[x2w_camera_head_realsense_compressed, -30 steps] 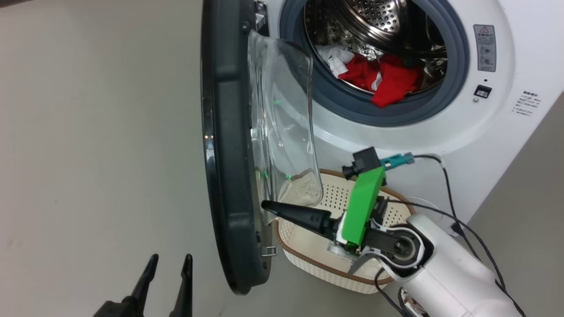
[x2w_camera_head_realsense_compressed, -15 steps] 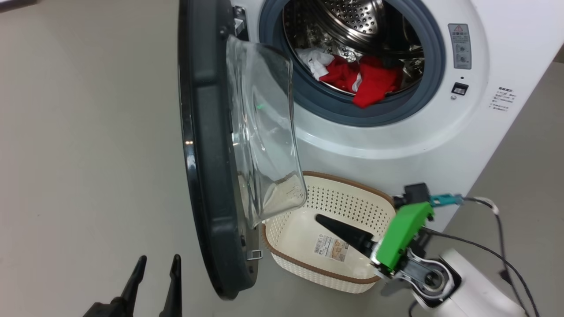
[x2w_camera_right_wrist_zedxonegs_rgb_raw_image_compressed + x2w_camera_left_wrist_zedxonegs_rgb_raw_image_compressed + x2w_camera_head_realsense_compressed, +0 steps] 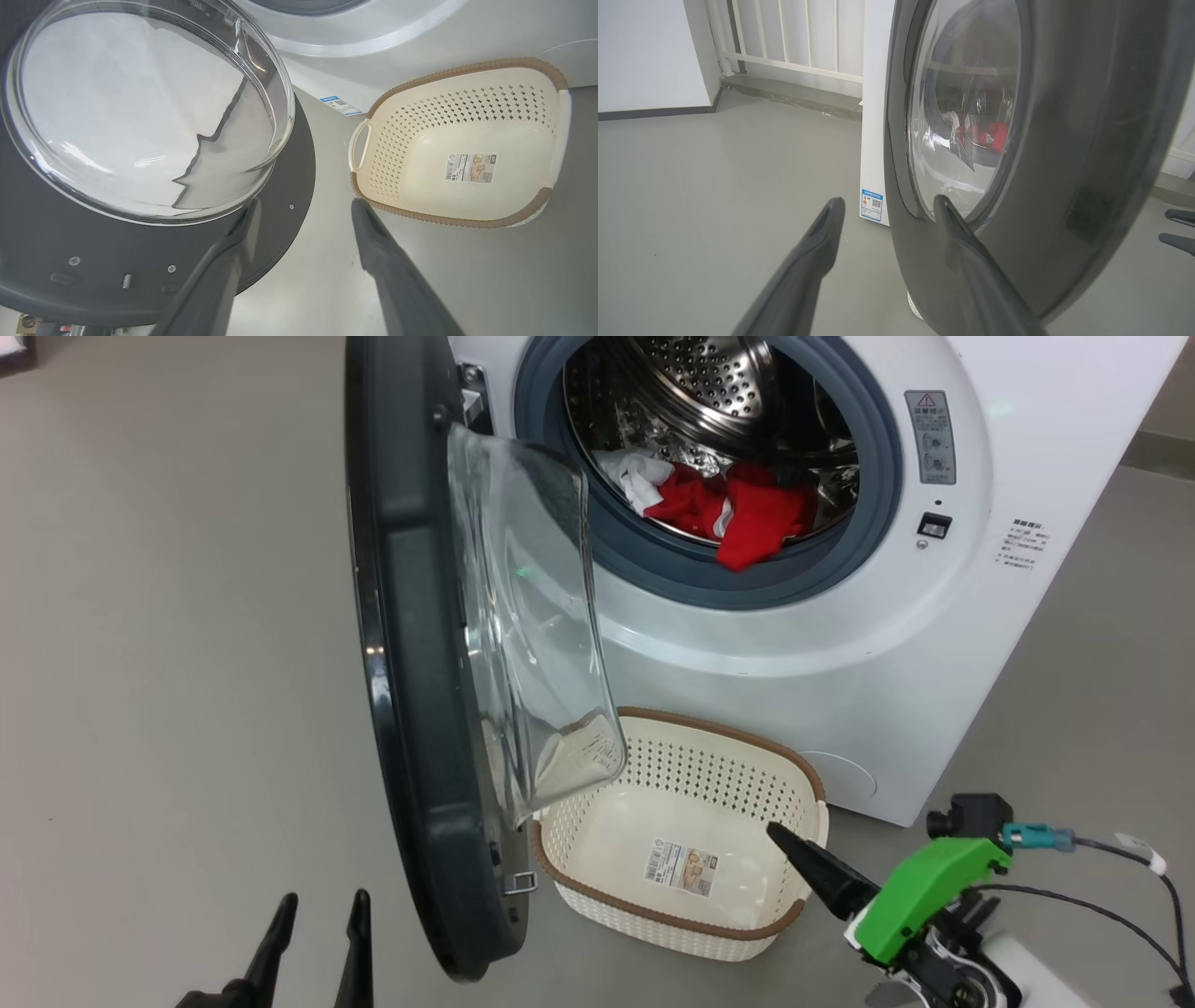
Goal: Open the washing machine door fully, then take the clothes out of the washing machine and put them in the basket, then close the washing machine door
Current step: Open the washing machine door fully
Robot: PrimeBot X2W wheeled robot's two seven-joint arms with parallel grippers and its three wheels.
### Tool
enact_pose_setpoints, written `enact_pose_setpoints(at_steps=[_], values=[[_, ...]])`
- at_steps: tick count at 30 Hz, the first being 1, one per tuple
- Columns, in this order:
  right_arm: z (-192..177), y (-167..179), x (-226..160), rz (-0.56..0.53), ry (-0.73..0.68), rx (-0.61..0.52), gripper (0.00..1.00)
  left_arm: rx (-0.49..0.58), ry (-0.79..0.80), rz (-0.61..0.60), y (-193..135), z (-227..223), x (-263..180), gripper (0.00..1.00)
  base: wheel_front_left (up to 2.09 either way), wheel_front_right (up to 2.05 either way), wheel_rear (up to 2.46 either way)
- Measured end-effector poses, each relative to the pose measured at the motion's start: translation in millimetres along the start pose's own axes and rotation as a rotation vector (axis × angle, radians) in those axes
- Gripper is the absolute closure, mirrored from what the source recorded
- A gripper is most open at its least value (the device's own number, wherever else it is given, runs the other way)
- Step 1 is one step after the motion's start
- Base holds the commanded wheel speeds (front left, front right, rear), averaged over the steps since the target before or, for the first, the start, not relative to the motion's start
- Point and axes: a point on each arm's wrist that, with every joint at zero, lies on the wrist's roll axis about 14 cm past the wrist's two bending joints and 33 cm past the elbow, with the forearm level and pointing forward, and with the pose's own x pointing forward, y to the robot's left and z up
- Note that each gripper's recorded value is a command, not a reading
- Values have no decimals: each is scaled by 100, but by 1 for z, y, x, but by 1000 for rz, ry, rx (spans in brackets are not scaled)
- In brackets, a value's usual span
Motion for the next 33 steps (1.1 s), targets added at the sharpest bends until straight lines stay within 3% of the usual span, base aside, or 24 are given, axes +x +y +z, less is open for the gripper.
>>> enact_pose_setpoints(at_steps=[9, 17, 21, 26, 33], values=[[19, -15, -19, -35, -161, -231, 0, -6, -4, -1, 2, 0, -2, 0, 0, 0, 0], [12, -14, -24, -11, -184, -425, 0, -4, 19, -6, 1, -7, -4, 0, 0, 0, 0], [13, -14, -24, -8, -186, -465, 0, -2, 23, -8, 0, -8, -3, 0, 0, 0, 0], [45, -2, -24, 2, -285, -609, 0, 0, 28, -9, -1, -9, -2, 0, 0, 0, 0], [52, 4, -34, -6, -375, -689, 0, 3, 34, -6, 0, -10, -1, 0, 0, 0, 0]])
